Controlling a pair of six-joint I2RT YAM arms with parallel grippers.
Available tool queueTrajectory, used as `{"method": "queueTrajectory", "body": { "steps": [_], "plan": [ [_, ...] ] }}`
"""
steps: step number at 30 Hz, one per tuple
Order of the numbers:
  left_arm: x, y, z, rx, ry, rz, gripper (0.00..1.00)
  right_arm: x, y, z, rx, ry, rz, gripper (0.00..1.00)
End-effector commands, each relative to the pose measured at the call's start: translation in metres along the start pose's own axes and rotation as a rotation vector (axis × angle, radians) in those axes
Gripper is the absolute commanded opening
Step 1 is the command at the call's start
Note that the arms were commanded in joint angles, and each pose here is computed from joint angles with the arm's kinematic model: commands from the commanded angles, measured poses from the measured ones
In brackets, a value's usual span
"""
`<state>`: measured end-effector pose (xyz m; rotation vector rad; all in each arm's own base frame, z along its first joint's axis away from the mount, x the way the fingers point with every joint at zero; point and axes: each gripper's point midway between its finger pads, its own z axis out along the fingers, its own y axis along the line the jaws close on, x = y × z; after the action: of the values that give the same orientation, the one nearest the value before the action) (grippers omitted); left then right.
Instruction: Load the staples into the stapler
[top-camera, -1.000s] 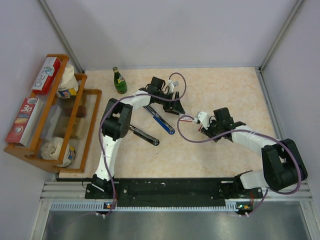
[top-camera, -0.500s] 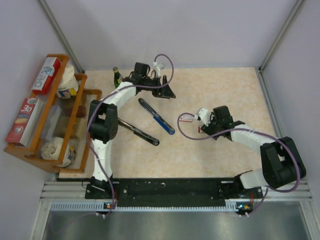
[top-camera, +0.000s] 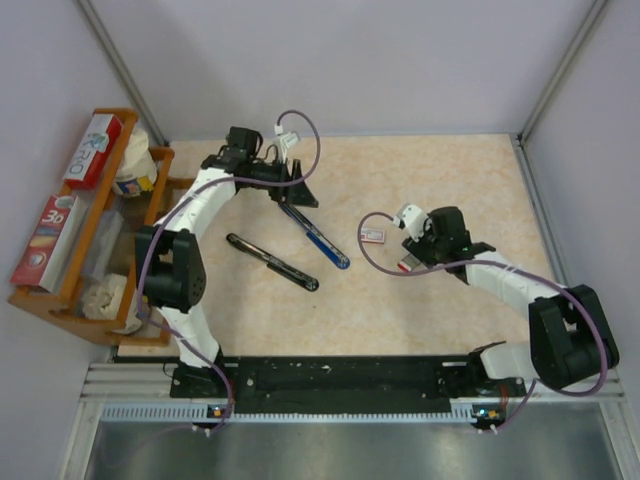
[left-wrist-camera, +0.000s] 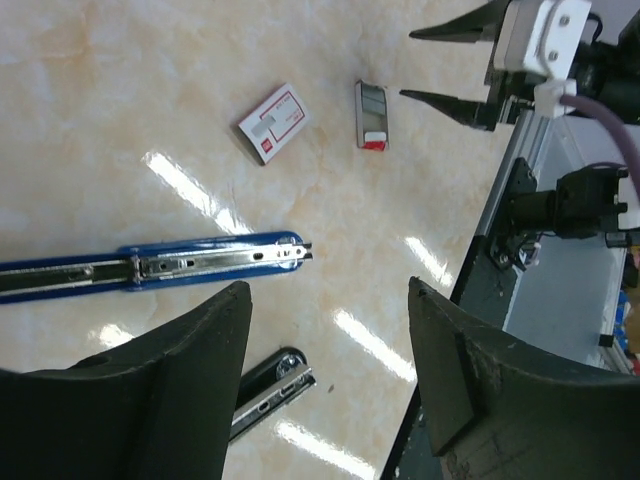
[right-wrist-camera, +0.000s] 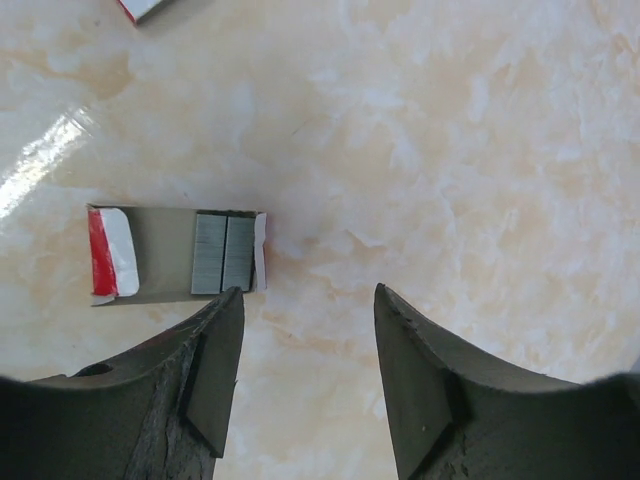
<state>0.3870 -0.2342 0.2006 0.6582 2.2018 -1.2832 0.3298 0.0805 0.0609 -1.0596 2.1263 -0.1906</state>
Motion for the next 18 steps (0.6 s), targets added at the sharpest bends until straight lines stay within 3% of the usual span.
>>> {"method": "queueTrajectory", "body": {
  "steps": [1, 4, 9, 14, 18],
  "plan": [
    [0.011, -0.023, -0.038, -0.033, -0.002, 0.124, 0.69, -0.032, -0.009, -0.011, -0.009, -0.107, 0.069, 0.53],
    [0.02, -0.018, -0.059, -0.089, -0.017, 0.144, 0.69, -0.027, -0.007, -0.003, -0.014, -0.079, 0.073, 0.52],
    [0.045, -0.001, -0.087, -0.126, 0.014, 0.046, 0.69, -0.021, 0.004, 0.005, -0.062, -0.049, 0.088, 0.52],
    [0.064, 0.008, -0.105, -0.111, -0.012, -0.041, 0.69, -0.013, -0.006, 0.012, 0.003, 0.001, 0.092, 0.49],
    [0.064, 0.008, -0.106, -0.124, -0.037, -0.017, 0.69, -0.011, -0.012, 0.015, 0.042, 0.017, 0.103, 0.48]
  ]
}}
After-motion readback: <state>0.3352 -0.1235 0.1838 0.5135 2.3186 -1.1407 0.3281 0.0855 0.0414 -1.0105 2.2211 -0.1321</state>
